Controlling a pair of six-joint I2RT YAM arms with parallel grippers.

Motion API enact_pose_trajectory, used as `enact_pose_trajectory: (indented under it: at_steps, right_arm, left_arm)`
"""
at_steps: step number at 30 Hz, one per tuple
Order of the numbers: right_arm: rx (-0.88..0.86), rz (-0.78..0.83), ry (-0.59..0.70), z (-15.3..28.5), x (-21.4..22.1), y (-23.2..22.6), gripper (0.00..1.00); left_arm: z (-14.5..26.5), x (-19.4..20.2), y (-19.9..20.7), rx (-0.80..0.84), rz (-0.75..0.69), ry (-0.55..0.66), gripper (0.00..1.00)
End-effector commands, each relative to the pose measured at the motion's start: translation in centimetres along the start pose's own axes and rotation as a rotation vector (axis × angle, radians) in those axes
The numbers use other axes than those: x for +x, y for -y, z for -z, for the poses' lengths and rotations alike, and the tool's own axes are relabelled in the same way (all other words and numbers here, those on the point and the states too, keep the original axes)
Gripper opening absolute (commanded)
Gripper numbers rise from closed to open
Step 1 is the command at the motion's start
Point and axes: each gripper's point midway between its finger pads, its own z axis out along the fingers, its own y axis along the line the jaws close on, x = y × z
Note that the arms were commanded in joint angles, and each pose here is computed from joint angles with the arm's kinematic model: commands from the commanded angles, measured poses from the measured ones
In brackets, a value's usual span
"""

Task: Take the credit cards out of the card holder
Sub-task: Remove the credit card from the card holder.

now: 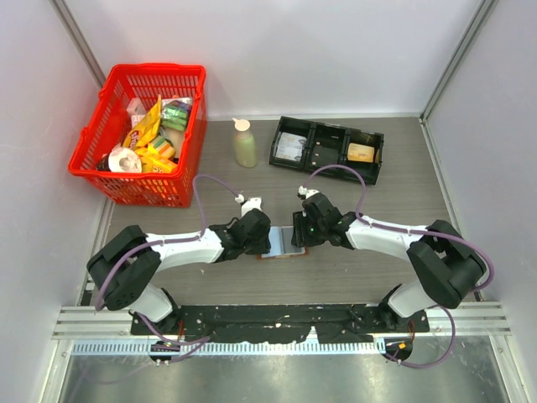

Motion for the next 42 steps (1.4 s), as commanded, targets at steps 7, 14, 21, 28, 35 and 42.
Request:
enact_pose_trajectory:
  at_steps: [7,14,21,28,35,42]
  right_arm:
    - [-0.083,0.021,0.039,1.3,-2.1,-2.3,0.41]
    - [-0.106,0.023,0.044,1.5,-2.6,-3.0,0.4]
    - [-0.116,0.024,0.047,2.0,-3.1,-3.5,0.4]
    - [-0.142,0.025,0.066,3.6,-4.2,-4.4,0.4]
    - [-0.21,0.027,0.05,4.3,-4.2,-5.9,0.4]
    - [-0.341,0.024,-0.007,4.0,-3.7,-8.6,0.4]
  left_arm:
    - [-1.0,1.3,-0.2,0.01,0.042,-0.019,0.35]
    - [-0.9,1.4,-0.1,0.021,0.053,-0.019,0.35]
    - [-0.9,1.3,0.1,0.031,0.065,-0.012,0.35]
    - [-0.7,1.4,0.0,0.034,0.072,-0.009,0.35]
    - [-0.3,0.5,1.0,0.078,0.095,0.024,0.34]
    - [1.2,-1.1,0.8,0.1,0.164,0.115,0.36]
